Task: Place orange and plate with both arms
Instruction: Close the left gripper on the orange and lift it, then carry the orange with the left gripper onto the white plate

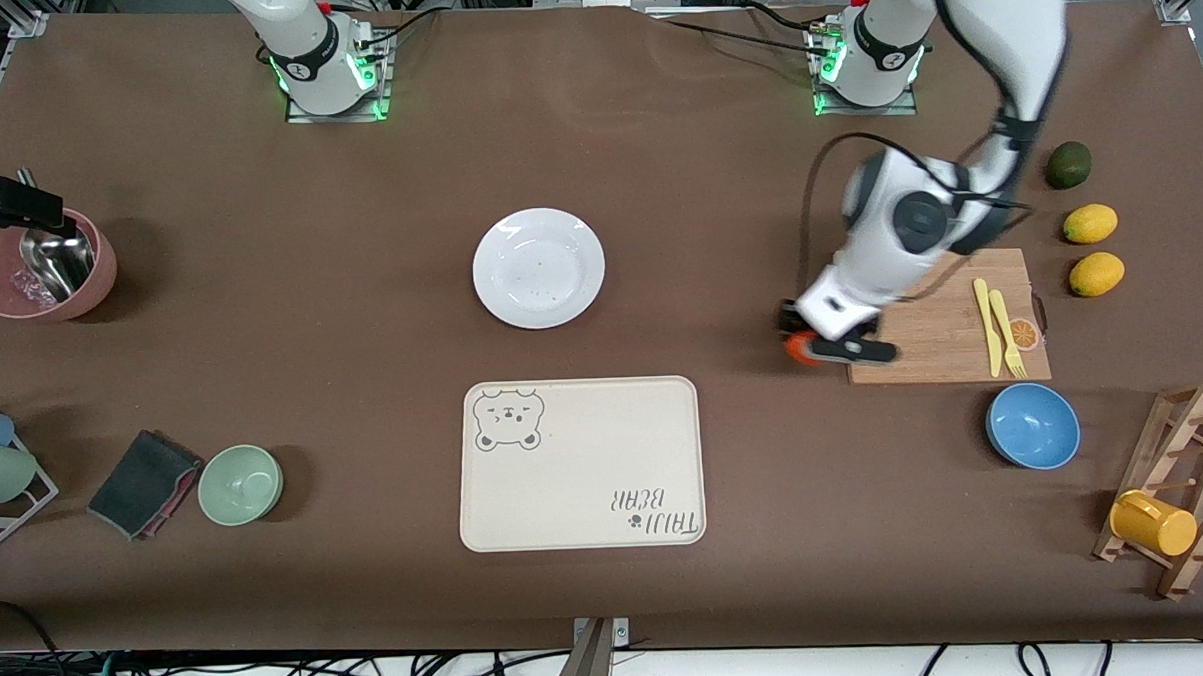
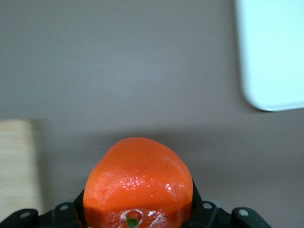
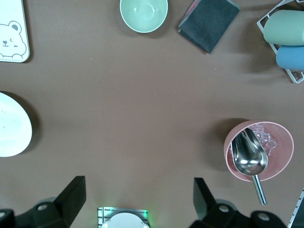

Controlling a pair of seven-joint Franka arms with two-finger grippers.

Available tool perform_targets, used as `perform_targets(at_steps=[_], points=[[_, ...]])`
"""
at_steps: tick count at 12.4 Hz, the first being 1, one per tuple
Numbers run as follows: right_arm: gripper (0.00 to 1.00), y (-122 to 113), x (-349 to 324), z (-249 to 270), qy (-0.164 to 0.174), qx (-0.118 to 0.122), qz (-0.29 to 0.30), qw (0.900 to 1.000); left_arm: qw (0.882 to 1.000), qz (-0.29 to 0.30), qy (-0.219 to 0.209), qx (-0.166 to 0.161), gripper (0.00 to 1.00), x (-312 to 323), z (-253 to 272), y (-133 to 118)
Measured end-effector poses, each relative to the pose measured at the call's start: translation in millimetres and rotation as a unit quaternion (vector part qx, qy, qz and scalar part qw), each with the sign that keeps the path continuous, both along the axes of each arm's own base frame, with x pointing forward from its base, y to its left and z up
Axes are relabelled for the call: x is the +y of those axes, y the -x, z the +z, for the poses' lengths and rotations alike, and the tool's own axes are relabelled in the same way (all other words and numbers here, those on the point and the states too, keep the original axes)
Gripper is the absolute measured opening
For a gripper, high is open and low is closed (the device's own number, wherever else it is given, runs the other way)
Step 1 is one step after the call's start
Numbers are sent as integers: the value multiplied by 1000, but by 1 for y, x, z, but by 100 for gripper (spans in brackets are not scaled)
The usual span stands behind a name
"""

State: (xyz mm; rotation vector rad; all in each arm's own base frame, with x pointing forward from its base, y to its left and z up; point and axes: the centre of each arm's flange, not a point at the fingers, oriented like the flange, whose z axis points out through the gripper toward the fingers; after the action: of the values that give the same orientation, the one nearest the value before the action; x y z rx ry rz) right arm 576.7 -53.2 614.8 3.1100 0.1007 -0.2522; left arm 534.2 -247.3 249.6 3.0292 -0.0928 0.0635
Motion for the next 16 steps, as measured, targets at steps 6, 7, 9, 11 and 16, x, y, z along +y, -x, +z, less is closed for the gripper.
perform_targets(at_steps=[6, 7, 9, 11, 16], points=[[100, 0, -2, 0, 0, 0, -1, 1000, 996, 62, 57, 14, 74, -265, 17, 119], [100, 0, -2, 0, 0, 0, -1, 1000, 995, 72, 66, 20, 74, -295, 12, 131], [100, 0, -2, 0, 0, 0, -1, 1000, 993, 86, 76, 31, 74, -339, -10, 145], [100, 2, -8, -2, -1, 8, -7, 1000, 993, 85, 71, 41, 74, -356, -40, 151], [100, 3, -24, -9, -2, 21, -20, 1000, 993, 100, 62, 34, 99, -349, -49, 127]])
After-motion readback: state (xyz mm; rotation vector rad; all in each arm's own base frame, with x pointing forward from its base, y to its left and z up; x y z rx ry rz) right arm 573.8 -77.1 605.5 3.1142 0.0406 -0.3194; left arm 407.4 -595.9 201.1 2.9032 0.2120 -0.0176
